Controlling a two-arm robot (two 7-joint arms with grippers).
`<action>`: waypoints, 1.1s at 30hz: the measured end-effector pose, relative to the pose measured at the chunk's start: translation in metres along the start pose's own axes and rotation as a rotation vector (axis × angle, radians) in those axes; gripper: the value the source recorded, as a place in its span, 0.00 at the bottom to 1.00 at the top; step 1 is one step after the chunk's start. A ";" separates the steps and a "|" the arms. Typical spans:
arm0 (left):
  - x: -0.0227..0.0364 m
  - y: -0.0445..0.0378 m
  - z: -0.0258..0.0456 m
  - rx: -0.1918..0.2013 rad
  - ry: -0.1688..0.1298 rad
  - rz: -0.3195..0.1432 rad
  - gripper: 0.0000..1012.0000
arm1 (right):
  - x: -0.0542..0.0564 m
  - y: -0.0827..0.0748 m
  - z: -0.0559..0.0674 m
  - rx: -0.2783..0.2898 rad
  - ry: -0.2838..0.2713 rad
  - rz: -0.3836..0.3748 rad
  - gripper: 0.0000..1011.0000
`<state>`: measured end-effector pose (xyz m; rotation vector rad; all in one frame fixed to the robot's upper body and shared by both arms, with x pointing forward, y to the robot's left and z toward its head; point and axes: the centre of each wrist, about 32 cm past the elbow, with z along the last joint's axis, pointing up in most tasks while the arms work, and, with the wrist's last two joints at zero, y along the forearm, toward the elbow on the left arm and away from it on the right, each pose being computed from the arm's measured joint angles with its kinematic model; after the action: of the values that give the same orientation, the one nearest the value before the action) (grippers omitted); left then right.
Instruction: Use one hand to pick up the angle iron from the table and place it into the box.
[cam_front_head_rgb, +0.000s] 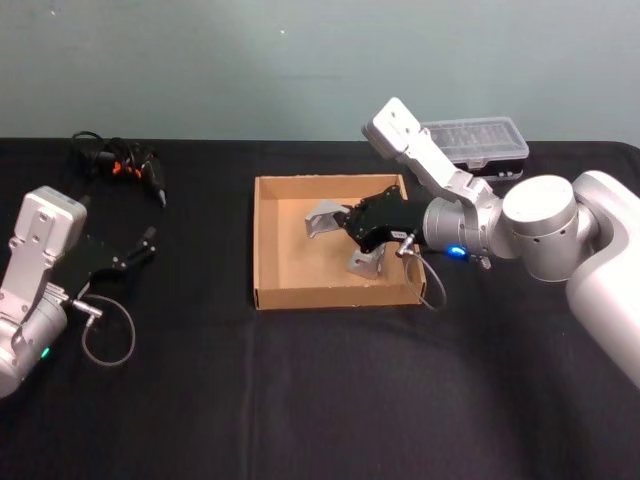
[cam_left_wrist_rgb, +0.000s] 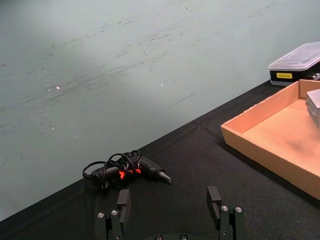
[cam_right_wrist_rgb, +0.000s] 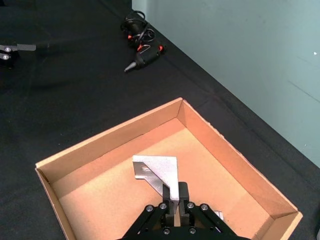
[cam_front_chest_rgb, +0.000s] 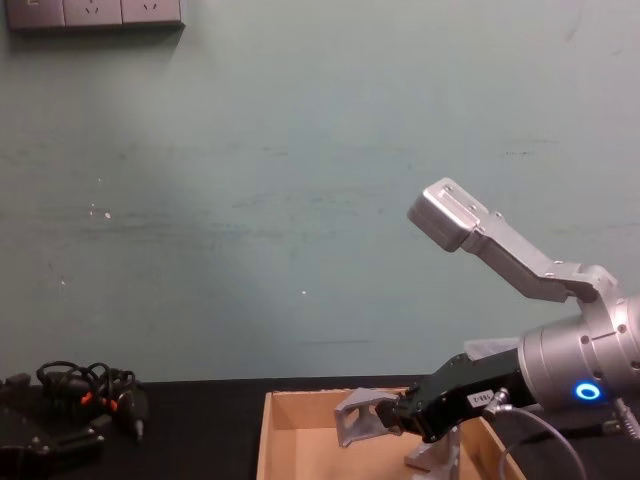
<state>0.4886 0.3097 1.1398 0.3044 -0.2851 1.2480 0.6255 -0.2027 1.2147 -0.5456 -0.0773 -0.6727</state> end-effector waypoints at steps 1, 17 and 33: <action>0.0000 0.0000 0.0000 0.000 0.000 0.000 0.99 | 0.000 0.001 0.000 -0.002 0.000 0.001 0.06; 0.0000 0.0000 0.0000 0.000 0.000 0.000 0.99 | 0.002 0.008 -0.006 -0.031 -0.001 0.025 0.06; 0.0000 0.0000 0.0000 0.000 0.000 0.000 0.99 | 0.001 0.008 -0.009 -0.046 -0.003 0.045 0.24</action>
<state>0.4886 0.3097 1.1398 0.3045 -0.2851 1.2479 0.6304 -0.2028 1.2035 -0.5910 -0.0522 -0.6315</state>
